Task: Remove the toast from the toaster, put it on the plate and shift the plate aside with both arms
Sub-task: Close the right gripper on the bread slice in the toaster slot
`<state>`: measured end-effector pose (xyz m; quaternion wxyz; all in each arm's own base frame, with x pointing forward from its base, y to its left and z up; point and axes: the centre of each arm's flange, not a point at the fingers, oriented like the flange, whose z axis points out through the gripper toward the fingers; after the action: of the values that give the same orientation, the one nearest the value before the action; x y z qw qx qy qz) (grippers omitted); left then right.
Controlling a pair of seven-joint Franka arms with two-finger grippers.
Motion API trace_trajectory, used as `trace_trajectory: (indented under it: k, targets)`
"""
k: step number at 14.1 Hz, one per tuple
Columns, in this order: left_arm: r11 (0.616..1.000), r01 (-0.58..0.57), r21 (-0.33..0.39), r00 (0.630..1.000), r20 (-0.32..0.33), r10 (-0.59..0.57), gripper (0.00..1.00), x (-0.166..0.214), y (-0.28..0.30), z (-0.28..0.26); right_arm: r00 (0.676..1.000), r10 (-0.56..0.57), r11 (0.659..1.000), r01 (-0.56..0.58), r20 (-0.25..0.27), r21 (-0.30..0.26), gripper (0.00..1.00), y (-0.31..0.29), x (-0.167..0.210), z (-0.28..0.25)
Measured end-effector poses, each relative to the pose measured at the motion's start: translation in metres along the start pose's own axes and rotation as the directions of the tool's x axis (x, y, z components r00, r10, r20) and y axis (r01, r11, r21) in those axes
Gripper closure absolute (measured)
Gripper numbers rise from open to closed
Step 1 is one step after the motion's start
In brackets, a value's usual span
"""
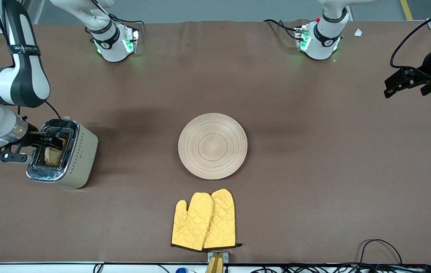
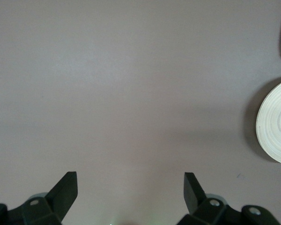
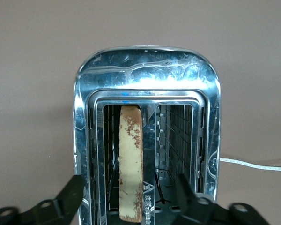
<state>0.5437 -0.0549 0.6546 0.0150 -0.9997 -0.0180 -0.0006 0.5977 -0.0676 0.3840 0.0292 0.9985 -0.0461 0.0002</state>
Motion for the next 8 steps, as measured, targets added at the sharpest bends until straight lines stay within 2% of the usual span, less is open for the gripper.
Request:
trace_trajectory:
  k: [2, 3, 4, 6, 7, 8]
  targets:
    - [1.0, 0.0, 0.0, 1.0, 0.0, 0.0, 0.0, 0.0, 0.0, 0.0, 1.0, 0.0, 1.0, 0.0, -0.001, 0.0, 0.42, 0.0, 0.0002, 0.0002]
    - [1.0, 0.0, 0.0, 1.0, 0.0, 0.0, 0.0, 0.0, 0.0, 0.0, 1.0, 0.0, 1.0, 0.0, 0.0, 0.0, 0.42, 0.0, 0.0002, 0.0005]
    - [1.0, 0.0, 0.0, 1.0, 0.0, 0.0, 0.0, 0.0, -0.0002, 0.0, 1.0, 0.0, 1.0, 0.0, 0.001, 0.0, 0.47, -0.0001, 0.0003, 0.0011]
    - [1.0, 0.001, 0.0, 1.0, 0.0, -0.001, 0.0, 0.0001, -0.0007, 0.0, 1.0, 0.0, 1.0, 0.0, 0.003, 0.0, 0.71, -0.0002, 0.0005, 0.0028]
    - [1.0, 0.002, 0.0, 1.0, 0.0, -0.002, 0.0, 0.0002, -0.0012, 0.0, 1.0, 0.0, 1.0, 0.0, 0.004, 0.0, 0.78, -0.0002, 0.0006, 0.0034]
    - [1.0, 0.004, 0.0, 1.0, 0.0, -0.004, 0.0, 0.0003, -0.0022, 0.0001, 1.0, 0.0, 1.0, 0.0, 0.004, 0.0, 0.78, -0.0003, 0.0007, 0.0037]
